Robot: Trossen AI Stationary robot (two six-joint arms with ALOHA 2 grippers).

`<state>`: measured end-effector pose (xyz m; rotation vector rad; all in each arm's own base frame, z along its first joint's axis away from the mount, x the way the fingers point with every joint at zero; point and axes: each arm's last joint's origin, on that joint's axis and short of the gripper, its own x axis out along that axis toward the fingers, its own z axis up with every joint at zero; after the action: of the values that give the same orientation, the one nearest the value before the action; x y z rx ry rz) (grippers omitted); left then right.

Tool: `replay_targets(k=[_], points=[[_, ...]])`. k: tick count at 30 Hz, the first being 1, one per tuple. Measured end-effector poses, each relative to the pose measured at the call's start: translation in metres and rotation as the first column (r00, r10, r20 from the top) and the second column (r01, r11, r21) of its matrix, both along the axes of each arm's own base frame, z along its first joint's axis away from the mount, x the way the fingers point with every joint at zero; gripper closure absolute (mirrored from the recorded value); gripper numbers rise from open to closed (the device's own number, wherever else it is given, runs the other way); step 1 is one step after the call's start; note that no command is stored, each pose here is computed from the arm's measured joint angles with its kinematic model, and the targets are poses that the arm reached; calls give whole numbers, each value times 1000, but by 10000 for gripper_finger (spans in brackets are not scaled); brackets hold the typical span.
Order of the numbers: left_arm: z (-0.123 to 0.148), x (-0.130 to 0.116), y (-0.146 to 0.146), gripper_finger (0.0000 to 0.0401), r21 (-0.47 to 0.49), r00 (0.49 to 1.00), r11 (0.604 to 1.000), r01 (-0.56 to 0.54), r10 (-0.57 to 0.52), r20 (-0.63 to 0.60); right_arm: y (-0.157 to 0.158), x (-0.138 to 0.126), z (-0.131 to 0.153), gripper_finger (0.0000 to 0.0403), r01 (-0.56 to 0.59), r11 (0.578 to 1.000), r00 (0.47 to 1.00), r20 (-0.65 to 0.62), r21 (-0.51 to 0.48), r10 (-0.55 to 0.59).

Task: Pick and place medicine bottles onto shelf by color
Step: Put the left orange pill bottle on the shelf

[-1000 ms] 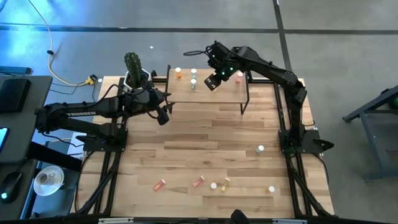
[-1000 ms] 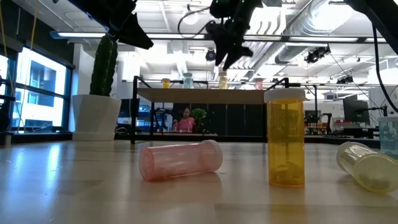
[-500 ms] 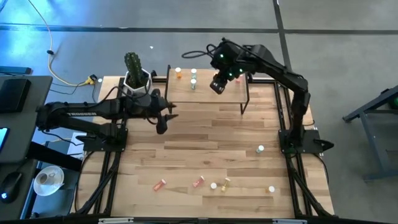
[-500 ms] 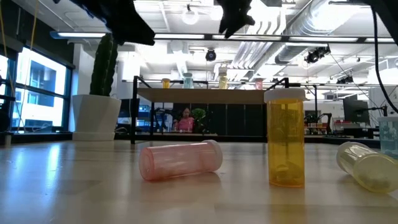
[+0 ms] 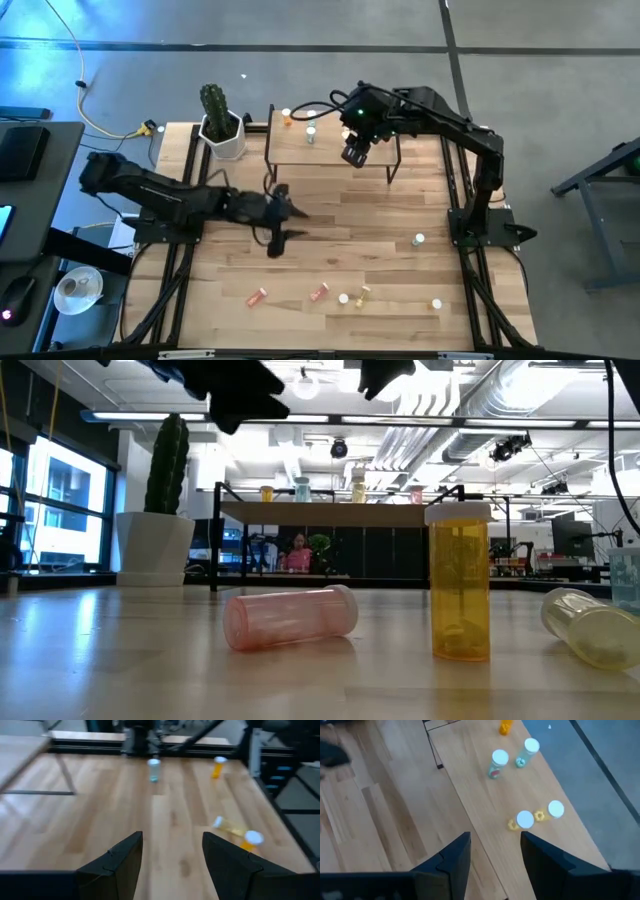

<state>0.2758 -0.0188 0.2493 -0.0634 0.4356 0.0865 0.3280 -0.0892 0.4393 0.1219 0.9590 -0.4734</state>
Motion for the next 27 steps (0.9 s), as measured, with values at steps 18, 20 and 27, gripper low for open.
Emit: replay_targets(k=[18, 20, 27], points=[[-26, 77, -66, 204, -1, 986, 987, 160, -160, -48, 1, 0, -1, 240, 25, 999, 1000, 15, 39, -26], [-32, 85, -75, 204, 3, 982, 984, 179, -179, -61, 1, 1, -1, 240, 26, 999, 1000, 16, 39, -27], [-56, 108, -97, 204, 39, 967, 972, 232, -226, -115, 0, 1, 0, 240, 45, 998, 999, 28, 50, -47]])
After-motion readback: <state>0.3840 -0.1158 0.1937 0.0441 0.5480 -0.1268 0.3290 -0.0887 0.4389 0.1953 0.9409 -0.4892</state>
